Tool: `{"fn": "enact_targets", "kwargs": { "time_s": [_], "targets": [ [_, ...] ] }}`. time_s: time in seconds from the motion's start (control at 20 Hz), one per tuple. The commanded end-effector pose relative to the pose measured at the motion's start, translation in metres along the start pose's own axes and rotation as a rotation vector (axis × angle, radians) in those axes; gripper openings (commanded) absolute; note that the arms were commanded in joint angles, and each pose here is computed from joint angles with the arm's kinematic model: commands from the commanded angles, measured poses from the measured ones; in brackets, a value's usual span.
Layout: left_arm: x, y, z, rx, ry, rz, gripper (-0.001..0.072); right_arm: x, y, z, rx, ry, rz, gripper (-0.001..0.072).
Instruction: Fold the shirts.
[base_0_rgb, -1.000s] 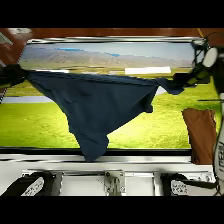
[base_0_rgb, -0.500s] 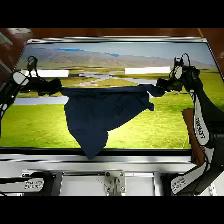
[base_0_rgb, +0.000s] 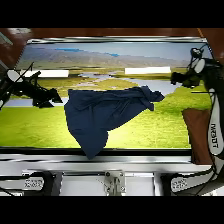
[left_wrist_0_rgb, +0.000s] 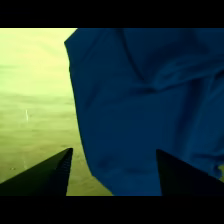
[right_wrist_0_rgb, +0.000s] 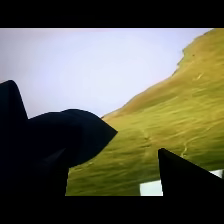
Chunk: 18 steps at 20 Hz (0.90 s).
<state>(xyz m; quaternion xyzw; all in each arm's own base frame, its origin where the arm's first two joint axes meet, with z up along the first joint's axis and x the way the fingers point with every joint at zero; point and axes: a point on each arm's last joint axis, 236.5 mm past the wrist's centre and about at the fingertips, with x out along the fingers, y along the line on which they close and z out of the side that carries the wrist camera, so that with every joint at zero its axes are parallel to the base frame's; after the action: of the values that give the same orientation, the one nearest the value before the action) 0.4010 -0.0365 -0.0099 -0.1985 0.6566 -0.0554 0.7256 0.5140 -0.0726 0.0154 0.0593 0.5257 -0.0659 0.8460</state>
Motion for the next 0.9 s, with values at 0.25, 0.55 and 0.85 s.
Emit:
{"fn": "enact_targets", "kwargs": {
  "time_s": [0.25,0.55,0.85],
  "targets": [
    [0.045,0.009,-0.111,-0.109,0.21,-0.084,0.0673,-0.006,-0.024,-0.083,0.282,0.267,0.364,0.0658],
    [0.084,0.009,-0.122,-0.165,0.169,-0.107,0.0673,0.028,-0.001,-0.109,0.346,0.351,0.44,0.0658],
    [0.107,0.008,-0.122,-0.182,0.188,-0.106,0.0673,0.048,0.035,-0.118,0.355,0.409,0.528,0.0659]
  ]
}}
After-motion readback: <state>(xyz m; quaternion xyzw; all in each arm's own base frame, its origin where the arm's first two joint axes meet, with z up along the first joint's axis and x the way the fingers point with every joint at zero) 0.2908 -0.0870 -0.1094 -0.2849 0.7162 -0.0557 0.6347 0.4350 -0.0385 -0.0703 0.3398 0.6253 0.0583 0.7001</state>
